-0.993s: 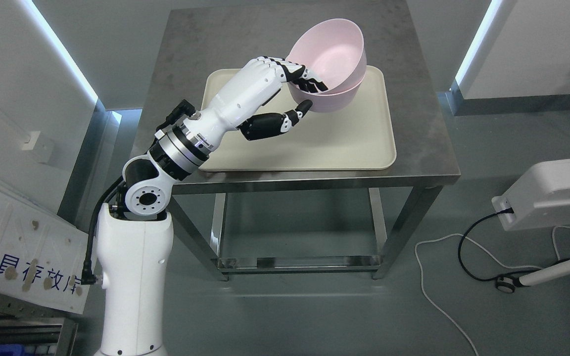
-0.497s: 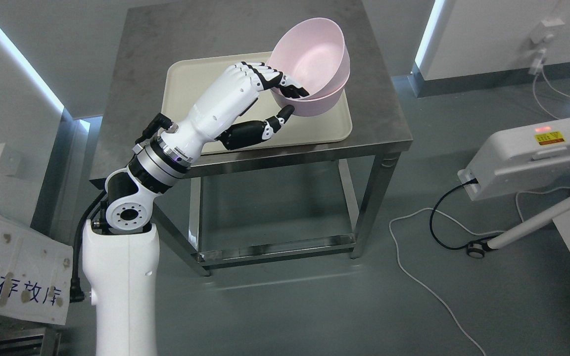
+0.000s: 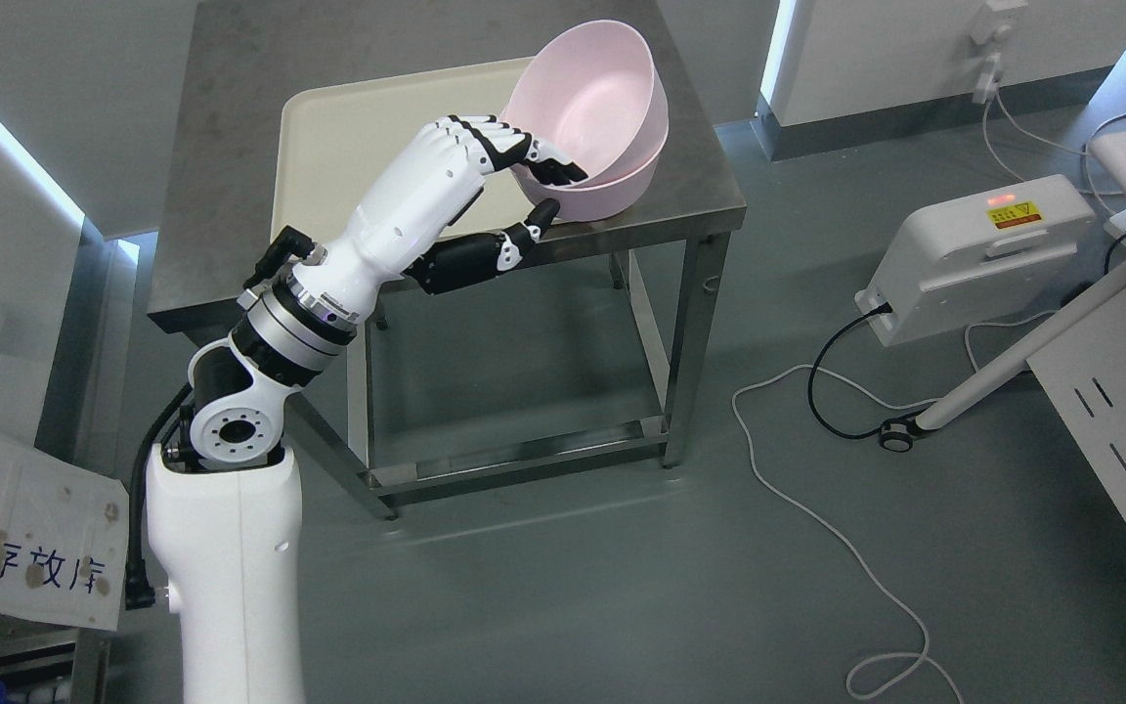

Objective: Stack pink IKEA bowls on left shelf middle
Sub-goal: 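Hold the stacked bowls up while the robot turns toward the blue bins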

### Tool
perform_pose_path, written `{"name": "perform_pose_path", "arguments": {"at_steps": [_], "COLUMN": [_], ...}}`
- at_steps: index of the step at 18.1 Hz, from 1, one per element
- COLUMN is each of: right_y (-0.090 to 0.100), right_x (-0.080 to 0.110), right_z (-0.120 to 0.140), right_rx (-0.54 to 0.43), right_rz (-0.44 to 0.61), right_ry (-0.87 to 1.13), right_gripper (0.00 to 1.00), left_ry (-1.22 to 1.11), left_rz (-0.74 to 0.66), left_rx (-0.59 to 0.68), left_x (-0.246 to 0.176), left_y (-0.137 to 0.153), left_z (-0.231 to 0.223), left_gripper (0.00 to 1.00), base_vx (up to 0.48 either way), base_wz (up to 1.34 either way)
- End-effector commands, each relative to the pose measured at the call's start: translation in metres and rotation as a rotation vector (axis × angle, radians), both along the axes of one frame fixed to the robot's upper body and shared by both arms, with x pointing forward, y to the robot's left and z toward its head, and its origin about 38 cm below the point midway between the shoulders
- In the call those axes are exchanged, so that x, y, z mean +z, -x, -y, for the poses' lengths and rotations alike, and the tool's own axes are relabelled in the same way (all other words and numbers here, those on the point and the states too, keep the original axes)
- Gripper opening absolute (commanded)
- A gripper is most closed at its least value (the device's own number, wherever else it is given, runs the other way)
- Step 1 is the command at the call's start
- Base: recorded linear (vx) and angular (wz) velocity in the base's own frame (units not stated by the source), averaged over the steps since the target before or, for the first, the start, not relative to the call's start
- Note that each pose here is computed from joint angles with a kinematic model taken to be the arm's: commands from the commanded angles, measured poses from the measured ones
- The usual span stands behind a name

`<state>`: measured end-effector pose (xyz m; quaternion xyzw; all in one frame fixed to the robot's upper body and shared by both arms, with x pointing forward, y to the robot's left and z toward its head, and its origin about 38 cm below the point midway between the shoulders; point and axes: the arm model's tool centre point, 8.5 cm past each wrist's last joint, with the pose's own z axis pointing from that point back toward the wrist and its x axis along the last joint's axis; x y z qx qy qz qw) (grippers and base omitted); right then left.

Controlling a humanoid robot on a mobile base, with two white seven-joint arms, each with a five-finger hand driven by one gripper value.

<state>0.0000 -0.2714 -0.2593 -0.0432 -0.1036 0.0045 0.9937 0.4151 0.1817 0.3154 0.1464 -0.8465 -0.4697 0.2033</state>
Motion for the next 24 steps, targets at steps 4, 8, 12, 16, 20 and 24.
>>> {"name": "perform_pose_path", "arguments": {"at_steps": [4, 8, 12, 16, 20, 24], "right_y": [-0.0060, -0.0060, -0.0060, -0.0060, -0.0060, -0.0060], "right_x": [0.0010, 0.0010, 0.0010, 0.0010, 0.0010, 0.0010], "right_z": [0.0114, 0.0114, 0.0114, 0.0114, 0.0114, 0.0114], "right_rx": [-0.004, -0.004, -0.004, -0.004, -0.004, -0.004], "right_rz": [0.017, 0.017, 0.017, 0.017, 0.017, 0.017], "right_ry": [0.018, 0.018, 0.018, 0.018, 0.018, 0.018], "right_gripper": [1.00, 1.00, 1.00, 1.00, 1.00, 1.00], "left_ry": [0.000, 0.005, 0.010, 0.013, 0.023, 0.025], "left_rz": [0.015, 0.017, 0.014, 0.014, 0.014, 0.014], "left_rx": [0.023, 0.022, 0.021, 0.024, 0.039, 0.038], "left_x": [0.0042, 0.0045, 0.0045, 0.0046, 0.0055, 0.0057], "left_y": [0.0021, 0.0023, 0.0020, 0.0019, 0.0015, 0.0016], "left_z": [-0.0111, -0.0113, -0.0120, -0.0126, -0.0188, -0.0189], "left_gripper": [0.03, 0.03, 0.04, 0.04, 0.04, 0.04], "base_vx": [-0.217, -0.202, -0.238, -0.254, -0.228, -0.210], "base_wz": [0.12, 0.23, 0.11, 0.06, 0.05, 0.07]}}
